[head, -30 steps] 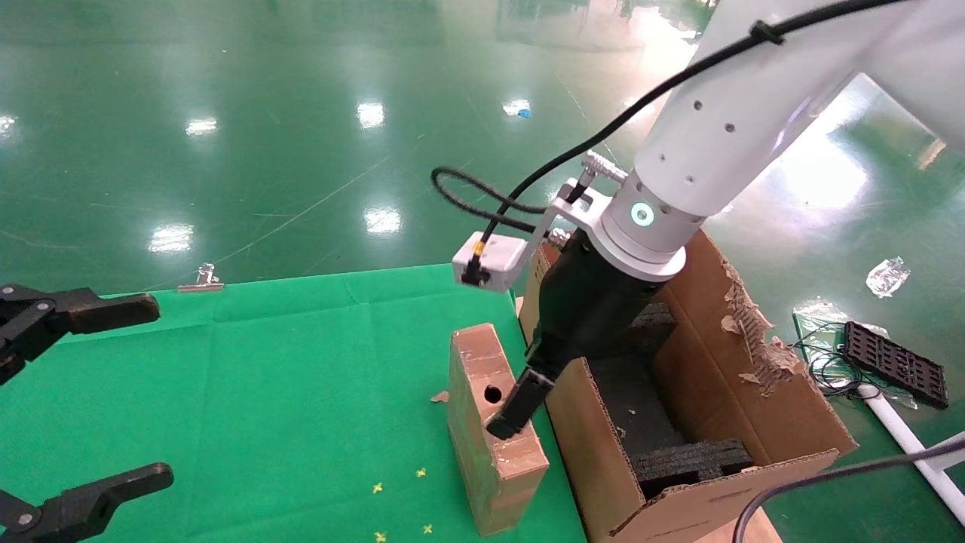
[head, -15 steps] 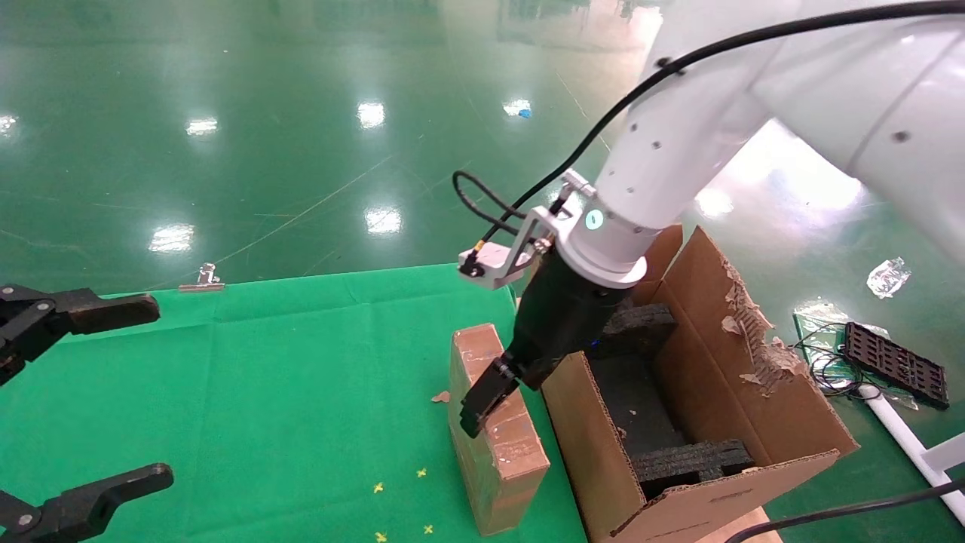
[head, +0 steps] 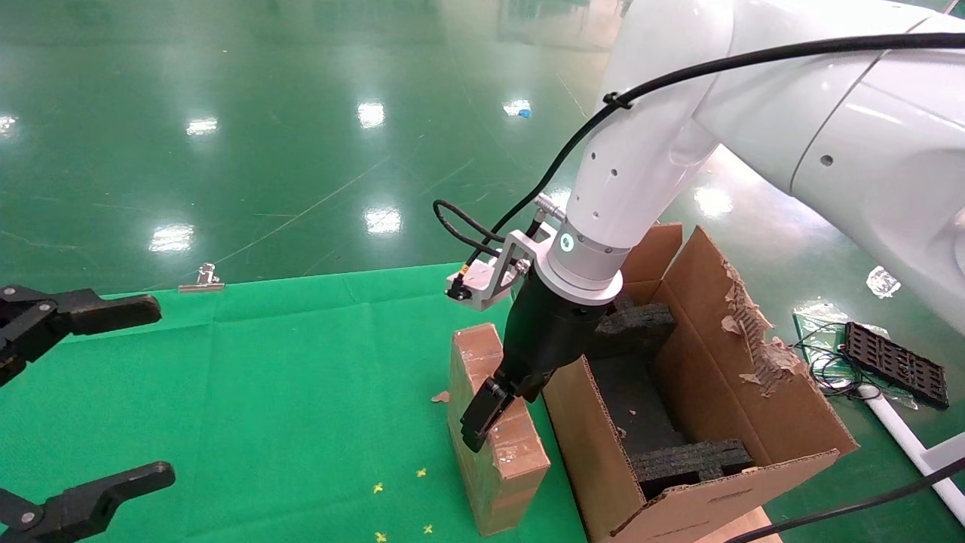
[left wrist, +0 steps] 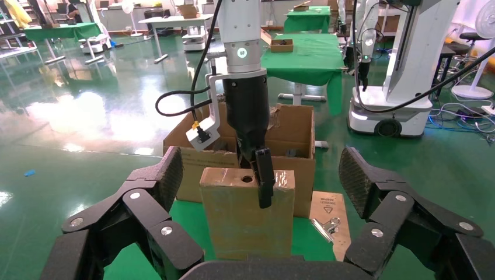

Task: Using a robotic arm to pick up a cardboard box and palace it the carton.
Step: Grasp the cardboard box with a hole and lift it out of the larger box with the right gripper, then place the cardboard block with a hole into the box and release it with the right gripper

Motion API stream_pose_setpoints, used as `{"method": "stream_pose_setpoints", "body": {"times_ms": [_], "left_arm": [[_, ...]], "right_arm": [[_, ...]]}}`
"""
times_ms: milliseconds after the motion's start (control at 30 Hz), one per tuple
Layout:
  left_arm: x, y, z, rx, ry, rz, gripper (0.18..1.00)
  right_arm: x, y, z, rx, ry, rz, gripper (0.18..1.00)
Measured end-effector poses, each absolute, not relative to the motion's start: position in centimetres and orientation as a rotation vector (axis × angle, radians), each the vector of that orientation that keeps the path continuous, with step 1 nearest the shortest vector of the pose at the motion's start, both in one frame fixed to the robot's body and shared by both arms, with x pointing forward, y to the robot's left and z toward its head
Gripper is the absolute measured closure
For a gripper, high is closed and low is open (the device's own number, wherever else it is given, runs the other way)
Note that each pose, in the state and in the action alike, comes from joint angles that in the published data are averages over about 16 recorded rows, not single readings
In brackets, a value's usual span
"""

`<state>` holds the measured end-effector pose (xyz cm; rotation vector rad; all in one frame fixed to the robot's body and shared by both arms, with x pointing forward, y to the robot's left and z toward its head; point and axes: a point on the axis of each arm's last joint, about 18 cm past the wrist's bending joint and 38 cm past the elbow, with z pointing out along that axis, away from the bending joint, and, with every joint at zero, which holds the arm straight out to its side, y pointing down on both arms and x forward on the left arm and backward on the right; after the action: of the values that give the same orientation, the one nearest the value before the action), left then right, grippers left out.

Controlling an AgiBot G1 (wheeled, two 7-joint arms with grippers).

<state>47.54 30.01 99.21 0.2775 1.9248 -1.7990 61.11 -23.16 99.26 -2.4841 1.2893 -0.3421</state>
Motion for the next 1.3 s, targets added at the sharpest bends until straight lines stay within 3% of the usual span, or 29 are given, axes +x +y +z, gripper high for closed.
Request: {"method": "stream_pose_setpoints", "body": {"times_ms": [433,800,1067,1300], "left_arm": [[47.5,30.0,99.2,0.278,1.925,-1.799,0.291],[47.5,30.0,99.2,0.278,1.925,-1.799,0.506],[47.5,30.0,99.2,0.278,1.925,-1.799,0.709],[47.5,30.0,99.2,0.278,1.925,-1.799,0.849]], "right_arm": [[61.0,-23.7,98.7,-2.495,1.310,-0.354,0.382],[60.8,-24.7,99.6,-2.457,1.269,-0.372,0.626],[60.0,-27.5,105.0,-2.306,1.147,-0.475,0.784],[58.2,-33.4,112.0,-2.091,1.099,-0.670,0.838]]}}
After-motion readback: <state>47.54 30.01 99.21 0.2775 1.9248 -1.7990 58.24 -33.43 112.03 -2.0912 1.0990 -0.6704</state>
